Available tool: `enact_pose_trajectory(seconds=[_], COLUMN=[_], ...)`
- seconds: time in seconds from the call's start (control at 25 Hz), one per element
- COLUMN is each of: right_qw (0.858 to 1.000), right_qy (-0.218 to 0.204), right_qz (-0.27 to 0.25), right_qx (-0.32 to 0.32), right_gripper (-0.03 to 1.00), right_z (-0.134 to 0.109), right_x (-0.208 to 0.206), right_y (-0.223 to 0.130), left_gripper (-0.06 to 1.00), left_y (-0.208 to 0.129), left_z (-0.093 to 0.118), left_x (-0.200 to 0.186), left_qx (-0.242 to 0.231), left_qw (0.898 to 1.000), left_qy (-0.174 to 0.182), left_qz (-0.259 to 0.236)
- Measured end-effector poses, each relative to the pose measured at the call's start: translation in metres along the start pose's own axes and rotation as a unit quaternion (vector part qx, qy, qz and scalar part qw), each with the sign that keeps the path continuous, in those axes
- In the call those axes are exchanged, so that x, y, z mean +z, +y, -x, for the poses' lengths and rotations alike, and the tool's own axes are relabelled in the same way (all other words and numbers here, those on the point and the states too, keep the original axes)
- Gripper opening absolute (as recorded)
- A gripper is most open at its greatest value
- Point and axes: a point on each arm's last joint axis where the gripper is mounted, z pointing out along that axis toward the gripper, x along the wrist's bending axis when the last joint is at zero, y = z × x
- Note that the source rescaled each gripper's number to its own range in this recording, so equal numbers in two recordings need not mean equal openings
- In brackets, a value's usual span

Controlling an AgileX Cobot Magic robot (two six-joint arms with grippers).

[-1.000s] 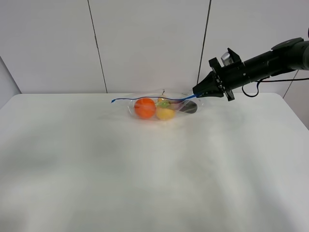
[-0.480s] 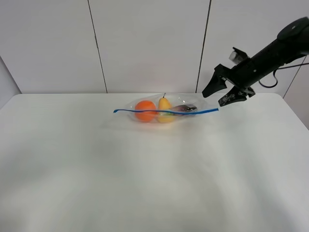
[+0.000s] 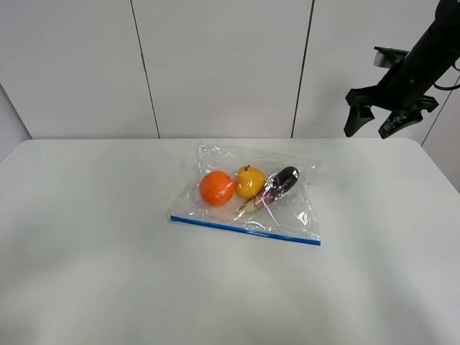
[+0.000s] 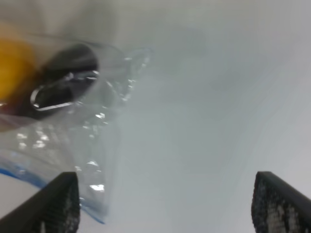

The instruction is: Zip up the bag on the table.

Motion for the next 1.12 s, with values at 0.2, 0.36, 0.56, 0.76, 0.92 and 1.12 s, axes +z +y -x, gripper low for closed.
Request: enact_pose_trajectory(seconds=[0.2,0.36,0.56,0.76,0.92,1.12], right_qw=[0.999,0.999,0.999,0.998,0.998,0.997], right_qy=[-0.024,-0.036,-0.051,-0.052,-0.055,-0.062], right_qz=[0.022,0.028,0.016,-0.016,-0.002,0.048], right_qx=[0.001,0.000,0.003,0.011,0.017,0.013], right_gripper=[0.89,0.89,0.89,0.89,0.89,0.89], right_z=[-0.002,-0.009,-0.017,-0.026,-0.032,-0.038], right_x=[-0.028,-0.053,-0.077,-0.079,-0.071,-0.059], right_y=[-0.008,-0.035,-0.091,-0.168,-0.232,-0.300], left_gripper=[1.00,1.00,1.00,1.00,1.00,1.00], left_y=[0.000,0.000,0.000,0.000,0.000,0.000], left_z=[0.000,0.000,0.000,0.000,0.000,0.000], left_x=[0.000,0.000,0.000,0.000,0.000,0.000], left_qx=[0.000,0.000,0.000,0.000,0.000,0.000], left_qw=[1.000,1.000,1.000,1.000,1.000,1.000], left_qy=[0.000,0.000,0.000,0.000,0.000,0.000], left_qz=[0.000,0.000,0.000,0.000,0.000,0.000])
